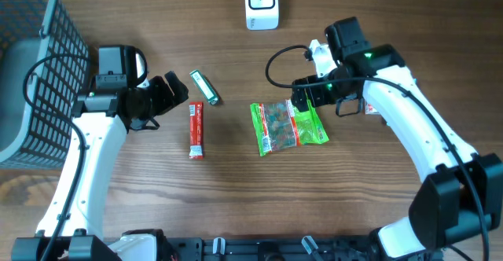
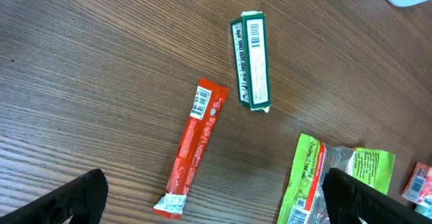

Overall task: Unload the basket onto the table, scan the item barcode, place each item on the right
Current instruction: 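Grasp the green snack bag at center with the right gripper, then lift the green snack bag and hold it under the scanner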

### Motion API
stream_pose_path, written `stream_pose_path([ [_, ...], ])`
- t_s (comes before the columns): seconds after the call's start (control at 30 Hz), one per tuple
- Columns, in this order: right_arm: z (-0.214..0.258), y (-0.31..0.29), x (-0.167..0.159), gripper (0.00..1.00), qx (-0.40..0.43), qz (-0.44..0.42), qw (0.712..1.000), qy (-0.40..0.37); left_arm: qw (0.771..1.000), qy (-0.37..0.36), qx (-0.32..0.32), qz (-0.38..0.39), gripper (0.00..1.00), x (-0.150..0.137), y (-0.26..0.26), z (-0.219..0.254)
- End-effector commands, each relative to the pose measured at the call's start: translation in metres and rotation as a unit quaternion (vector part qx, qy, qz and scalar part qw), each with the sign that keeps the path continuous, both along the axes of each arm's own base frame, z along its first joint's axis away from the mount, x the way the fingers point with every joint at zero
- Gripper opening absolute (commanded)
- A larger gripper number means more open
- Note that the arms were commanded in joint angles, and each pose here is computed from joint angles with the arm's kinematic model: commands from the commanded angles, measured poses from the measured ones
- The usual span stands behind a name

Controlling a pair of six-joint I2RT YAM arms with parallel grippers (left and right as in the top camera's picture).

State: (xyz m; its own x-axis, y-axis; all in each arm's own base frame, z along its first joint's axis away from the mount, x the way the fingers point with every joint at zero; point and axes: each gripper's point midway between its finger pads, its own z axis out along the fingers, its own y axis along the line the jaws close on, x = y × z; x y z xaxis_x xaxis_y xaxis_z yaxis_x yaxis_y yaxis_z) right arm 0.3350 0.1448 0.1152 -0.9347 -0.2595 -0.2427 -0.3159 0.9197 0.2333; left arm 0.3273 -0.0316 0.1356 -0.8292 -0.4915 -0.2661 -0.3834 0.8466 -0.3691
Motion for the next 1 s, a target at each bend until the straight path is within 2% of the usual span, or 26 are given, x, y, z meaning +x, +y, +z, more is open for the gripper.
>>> stream_pose_path([
  [0.0, -0.009, -0.003, -0.019, 0.80, 0.004, -0.028, 0.998, 0.048, 1.000, -0.009, 0.001, -0.011, 1.00, 0.002, -0.001, 0.004],
  [0.17, -0.057, -0.005, -0.037, 0.87, 0.007, -0.095, 0.992, 0.085, 1.000, -0.009, 0.001, -0.011, 1.00, 0.002, -0.001, 0.004],
  [0.3, -0.082, -0.005, -0.039, 0.97, -0.070, -0.070, 0.995, 0.033, 1.000, -0.008, 0.001, -0.011, 1.00, 0.002, -0.001, 0.004],
  [0.37, -0.085, 0.010, -0.040, 0.99, -0.067, -0.053, 0.996, 0.015, 1.000, -0.008, 0.001, -0.011, 1.00, 0.002, -0.001, 0.004],
  [0.47, -0.091, -0.002, -0.034, 1.00, -0.107, -0.099, 0.989, -0.010, 1.000, -0.008, 0.001, -0.011, 1.00, 0.002, -0.001, 0.004],
  [0.53, -0.093, 0.000, -0.031, 1.00, -0.100, -0.101, 0.990, -0.020, 1.000, -0.008, 0.001, -0.011, 1.00, 0.002, -0.001, 0.004],
  [0.7, -0.109, 0.012, -0.053, 1.00, -0.059, -0.085, 0.994, 0.022, 1.000, -0.008, 0.001, -0.011, 1.00, 0.002, -0.001, 0.004],
  [0.87, -0.129, 0.005, -0.071, 0.88, -0.063, -0.083, 0.994, 0.039, 1.000, -0.008, 0.001, -0.011, 1.00, 0.002, -0.001, 0.004],
  [0.97, -0.134, 0.007, -0.077, 0.70, -0.053, -0.080, 0.994, 0.048, 1.000, -0.009, 0.001, -0.011, 1.00, 0.002, -0.001, 0.004],
])
